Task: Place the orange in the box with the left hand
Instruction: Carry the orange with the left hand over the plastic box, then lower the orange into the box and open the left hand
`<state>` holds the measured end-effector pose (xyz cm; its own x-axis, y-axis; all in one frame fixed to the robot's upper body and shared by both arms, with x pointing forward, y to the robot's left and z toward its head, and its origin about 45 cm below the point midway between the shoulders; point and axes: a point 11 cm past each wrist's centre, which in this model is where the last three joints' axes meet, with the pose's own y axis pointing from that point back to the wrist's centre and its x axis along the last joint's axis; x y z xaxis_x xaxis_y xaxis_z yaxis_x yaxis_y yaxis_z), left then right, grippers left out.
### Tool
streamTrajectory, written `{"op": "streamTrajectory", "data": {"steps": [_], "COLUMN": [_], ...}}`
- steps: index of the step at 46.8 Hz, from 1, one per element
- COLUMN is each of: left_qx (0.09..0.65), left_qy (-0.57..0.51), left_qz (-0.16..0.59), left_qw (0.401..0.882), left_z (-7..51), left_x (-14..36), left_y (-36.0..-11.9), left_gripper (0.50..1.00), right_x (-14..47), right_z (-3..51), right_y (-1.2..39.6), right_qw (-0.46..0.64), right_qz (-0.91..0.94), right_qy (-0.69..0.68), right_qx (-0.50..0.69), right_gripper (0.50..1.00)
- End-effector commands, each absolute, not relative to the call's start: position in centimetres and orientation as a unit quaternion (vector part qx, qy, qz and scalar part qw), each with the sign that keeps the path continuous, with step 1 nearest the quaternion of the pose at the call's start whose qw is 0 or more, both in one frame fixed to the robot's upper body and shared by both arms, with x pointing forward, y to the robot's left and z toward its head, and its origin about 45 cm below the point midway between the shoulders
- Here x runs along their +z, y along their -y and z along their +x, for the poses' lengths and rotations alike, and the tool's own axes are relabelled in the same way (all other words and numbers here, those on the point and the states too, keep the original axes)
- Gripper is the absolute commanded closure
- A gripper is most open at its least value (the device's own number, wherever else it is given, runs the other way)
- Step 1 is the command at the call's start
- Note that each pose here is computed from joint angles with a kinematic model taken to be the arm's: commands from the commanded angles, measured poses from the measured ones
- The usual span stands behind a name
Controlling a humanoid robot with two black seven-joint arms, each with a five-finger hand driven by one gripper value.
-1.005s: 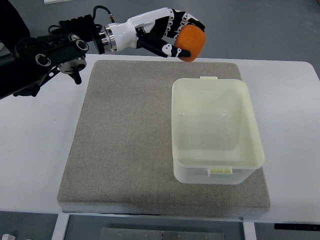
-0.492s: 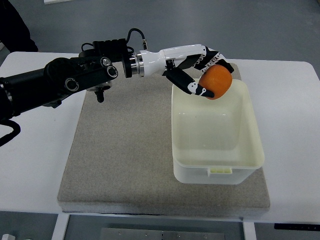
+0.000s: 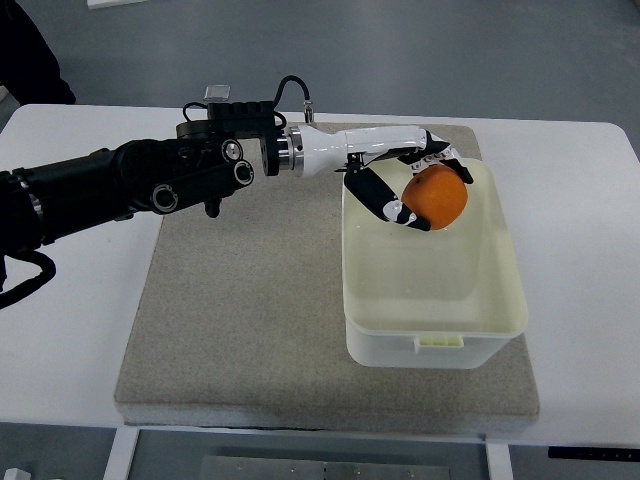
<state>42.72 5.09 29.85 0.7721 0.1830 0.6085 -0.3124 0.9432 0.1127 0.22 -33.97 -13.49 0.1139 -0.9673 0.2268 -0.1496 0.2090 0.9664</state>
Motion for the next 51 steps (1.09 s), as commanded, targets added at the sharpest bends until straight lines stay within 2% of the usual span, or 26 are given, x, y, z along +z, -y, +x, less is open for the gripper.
{"op": "streamTrajectory", "data": {"steps": [1, 5, 9, 15, 16, 19, 22, 24, 47, 51], "left_qx": [0.135, 0.142, 0.144, 0.143, 0.143, 0.143, 0.140, 0.139, 0.144, 0.156], "left_qy": [0.306, 0.299, 0.293, 0.291, 0.290, 0.290, 0.289, 0.288, 0.291, 0.295], "left_qz": [0.099, 0.088, 0.081, 0.081, 0.082, 0.081, 0.078, 0.077, 0.076, 0.078], "left_qw": [0.937, 0.939, 0.942, 0.942, 0.943, 0.943, 0.944, 0.944, 0.943, 0.940], "left_z": [42.68, 42.72, 42.73, 42.68, 42.67, 42.64, 42.42, 42.32, 42.44, 43.04], "left_x": [29.94, 30.11, 30.32, 30.17, 30.11, 30.15, 30.18, 30.13, 30.23, 30.53], "left_y": [-5.04, -5.04, -5.01, -5.04, -5.05, -5.01, -4.81, -4.80, -4.88, -5.51], "left_gripper": [1.000, 1.000, 0.917, 0.913, 0.898, 0.763, 0.720, 0.660, 0.647, 0.647], "right_x": [-13.49, -13.49, -13.49, -13.49, -13.49, -13.49, -13.49, -13.49, -13.49, -13.49], "right_z": [0.22, 0.22, 0.22, 0.22, 0.22, 0.23, 0.22, 0.23, 0.23, 0.22], "right_y": [33.97, 33.97, 33.97, 33.97, 33.97, 33.97, 33.97, 33.97, 33.97, 33.97], "right_qw": [0.548, 0.548, 0.548, 0.548, 0.548, 0.548, 0.548, 0.548, 0.548, 0.548], "right_qz": [0.506, 0.506, 0.506, 0.506, 0.506, 0.506, 0.506, 0.506, 0.506, 0.506], "right_qy": [0.551, 0.551, 0.551, 0.551, 0.551, 0.552, 0.551, 0.552, 0.552, 0.551], "right_qx": [-0.373, -0.373, -0.373, -0.373, -0.373, -0.373, -0.373, -0.373, -0.373, -0.373], "right_gripper": [0.568, 0.568, 0.568, 0.568, 0.568, 0.568, 0.568, 0.568, 0.568, 0.568]}}
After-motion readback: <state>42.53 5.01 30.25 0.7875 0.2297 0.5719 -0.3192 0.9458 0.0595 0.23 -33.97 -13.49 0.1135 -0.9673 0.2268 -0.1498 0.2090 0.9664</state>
